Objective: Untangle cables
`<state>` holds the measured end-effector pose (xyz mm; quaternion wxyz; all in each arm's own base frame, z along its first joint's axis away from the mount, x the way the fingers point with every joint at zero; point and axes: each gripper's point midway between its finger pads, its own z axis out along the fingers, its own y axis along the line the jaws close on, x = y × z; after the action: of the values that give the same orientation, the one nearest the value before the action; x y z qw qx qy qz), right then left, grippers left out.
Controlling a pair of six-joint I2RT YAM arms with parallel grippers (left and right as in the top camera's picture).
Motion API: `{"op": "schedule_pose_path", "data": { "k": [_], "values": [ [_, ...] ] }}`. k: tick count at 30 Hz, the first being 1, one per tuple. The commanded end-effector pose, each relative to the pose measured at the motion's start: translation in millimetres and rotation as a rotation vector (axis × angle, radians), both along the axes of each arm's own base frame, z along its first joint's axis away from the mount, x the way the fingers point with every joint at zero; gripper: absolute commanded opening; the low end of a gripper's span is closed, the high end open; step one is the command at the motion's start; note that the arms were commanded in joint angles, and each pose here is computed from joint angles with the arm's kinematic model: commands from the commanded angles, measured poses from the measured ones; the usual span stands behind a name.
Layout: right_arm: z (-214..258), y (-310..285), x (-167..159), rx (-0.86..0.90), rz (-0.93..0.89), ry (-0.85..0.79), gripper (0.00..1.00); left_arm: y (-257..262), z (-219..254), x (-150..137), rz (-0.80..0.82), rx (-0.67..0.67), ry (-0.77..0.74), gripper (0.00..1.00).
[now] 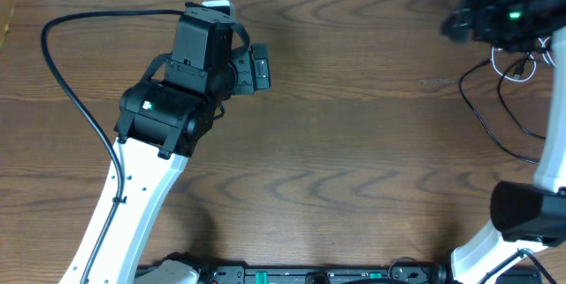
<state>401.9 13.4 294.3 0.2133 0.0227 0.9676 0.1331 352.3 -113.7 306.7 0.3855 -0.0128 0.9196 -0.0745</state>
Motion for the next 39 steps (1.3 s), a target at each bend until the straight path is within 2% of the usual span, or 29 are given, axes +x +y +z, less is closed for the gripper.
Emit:
{"op": "schedule_pose_path", "data": {
  "k": [1, 7, 12, 18, 28, 34, 39],
  "values": [
    [0.5, 5.4, -9.5, -0.159, 0.035, 0.008, 0.99, 7.1, 2.1, 2.6, 0.015, 0.035, -0.013, 0.98],
    [10.8, 33.1, -48.5, -0.165, 0.117, 0.055, 0.99, 7.1, 2.1, 2.6, 0.015, 0.035, -0.013, 0.98],
    [39.6, 58.6, -79.8, -0.062, 0.185, -0.001, 0.99, 7.1, 2.1, 2.6, 0.015, 0.035, -0.013, 0.98],
    [68.1, 83.0, -103.1, 0.114, 0.177, -0.043, 0.99, 7.1, 2.1, 2.6, 0.015, 0.035, -0.013, 0.98],
    [72.6, 78.4, -100.3, 0.062, 0.216, -0.098, 0.99, 7.1, 2.1, 2.6, 0.015, 0.035, -0.013, 0.98],
    [65.6, 83.5, -100.6, 0.018, 0.304, -0.105, 0.99, 7.1, 2.1, 2.6, 0.015, 0.035, -0.012, 0.98],
    [51.1, 82.7, -83.9, -0.047, 0.358, -0.164, 0.99, 7.1, 2.1, 2.6, 0.015, 0.035, -0.013, 0.98]
  ]
}}
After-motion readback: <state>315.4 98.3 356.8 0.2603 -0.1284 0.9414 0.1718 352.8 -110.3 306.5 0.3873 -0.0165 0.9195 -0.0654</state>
